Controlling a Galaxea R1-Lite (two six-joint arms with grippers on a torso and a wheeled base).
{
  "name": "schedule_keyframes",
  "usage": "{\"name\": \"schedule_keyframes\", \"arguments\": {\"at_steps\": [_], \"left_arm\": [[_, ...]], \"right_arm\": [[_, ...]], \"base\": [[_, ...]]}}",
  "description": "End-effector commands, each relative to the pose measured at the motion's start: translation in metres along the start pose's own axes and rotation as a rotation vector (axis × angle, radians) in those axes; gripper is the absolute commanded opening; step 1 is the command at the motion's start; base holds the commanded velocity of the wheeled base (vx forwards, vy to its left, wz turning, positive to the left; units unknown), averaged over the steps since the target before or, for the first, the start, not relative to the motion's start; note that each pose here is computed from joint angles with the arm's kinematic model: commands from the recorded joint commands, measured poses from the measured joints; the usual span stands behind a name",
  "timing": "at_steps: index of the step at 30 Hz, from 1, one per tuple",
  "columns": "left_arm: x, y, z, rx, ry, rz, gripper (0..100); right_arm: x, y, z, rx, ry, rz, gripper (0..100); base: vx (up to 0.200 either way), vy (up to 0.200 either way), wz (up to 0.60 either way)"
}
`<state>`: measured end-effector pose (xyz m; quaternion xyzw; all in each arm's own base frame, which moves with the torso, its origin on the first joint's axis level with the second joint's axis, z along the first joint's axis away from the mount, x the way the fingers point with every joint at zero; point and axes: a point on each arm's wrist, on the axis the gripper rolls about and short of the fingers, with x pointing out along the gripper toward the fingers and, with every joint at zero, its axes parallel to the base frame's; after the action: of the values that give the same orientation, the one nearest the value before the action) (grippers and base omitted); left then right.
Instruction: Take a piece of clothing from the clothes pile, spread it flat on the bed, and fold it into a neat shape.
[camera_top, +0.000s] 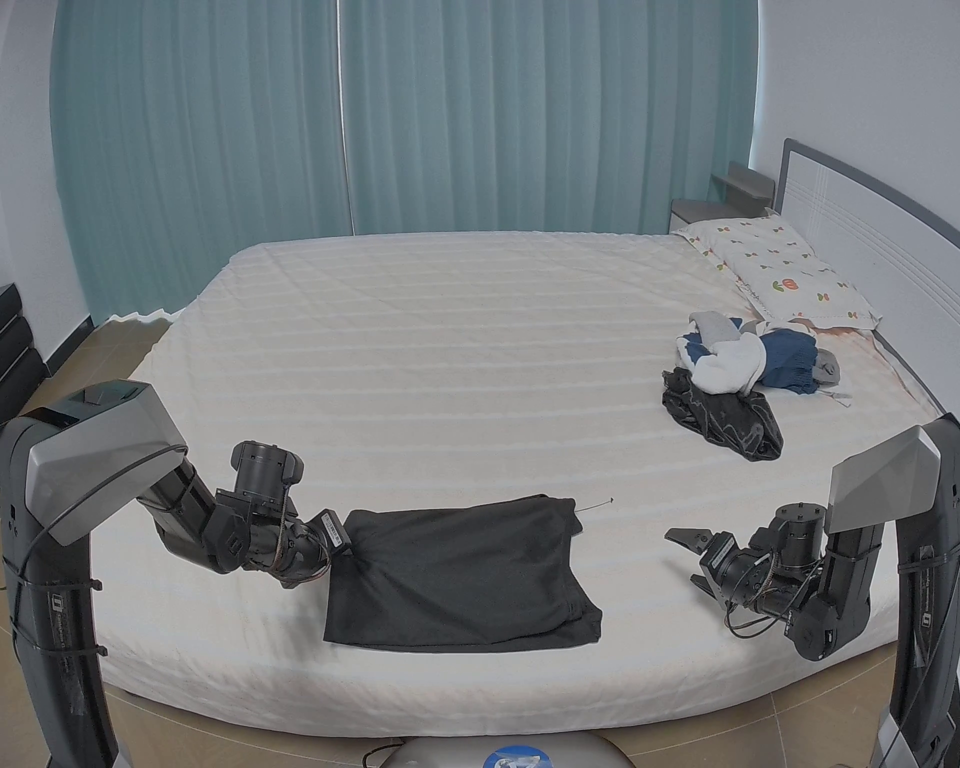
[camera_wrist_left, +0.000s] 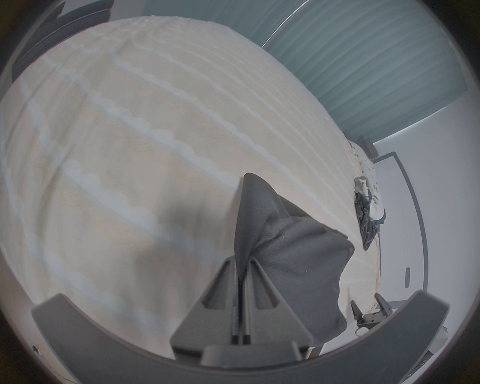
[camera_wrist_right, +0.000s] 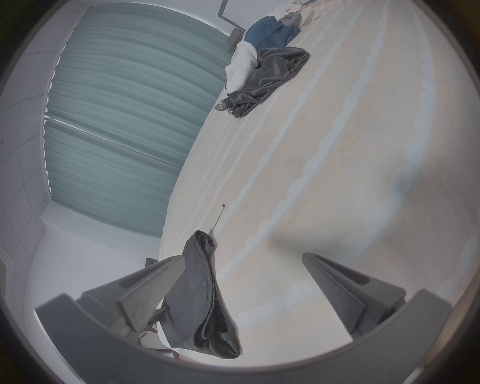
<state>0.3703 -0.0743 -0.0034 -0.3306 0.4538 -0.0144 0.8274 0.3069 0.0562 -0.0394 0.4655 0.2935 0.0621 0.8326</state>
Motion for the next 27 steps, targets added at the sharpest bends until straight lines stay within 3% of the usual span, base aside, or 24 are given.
{"name": "schedule_keyframes", "arguments": {"at_steps": [1, 4, 17, 18, 27], "left_arm": [[-0.005, -0.003, 0.001, -0.001, 0.004, 0.004, 0], [-0.005, -0.004, 0.001, -0.008, 0.018, 0.016, 0], [-0.011, -0.005, -0.003, -0.013, 0.024, 0.018, 0], [-0.012, -0.005, -0.002, -0.017, 0.023, 0.017, 100], [-0.015, -0.016, 0.014, -0.011, -0.041, -0.029, 100]], "right_arm": [[0.0, 0.0, 0.0, -0.001, -0.003, 0.006, 100], [0.0, 0.001, 0.0, -0.002, -0.004, 0.008, 100], [0.001, 0.001, 0.0, -0.006, -0.012, 0.004, 100], [0.0, 0.002, 0.0, -0.009, -0.015, 0.004, 100], [0.003, 0.016, -0.012, -0.077, -0.016, 0.022, 100]], "base": [[0.0, 0.2, 0.0], [0.0, 0.2, 0.0], [0.0, 0.0, 0.0], [0.0, 0.0, 0.0], [0.0, 0.0, 0.0]]}}
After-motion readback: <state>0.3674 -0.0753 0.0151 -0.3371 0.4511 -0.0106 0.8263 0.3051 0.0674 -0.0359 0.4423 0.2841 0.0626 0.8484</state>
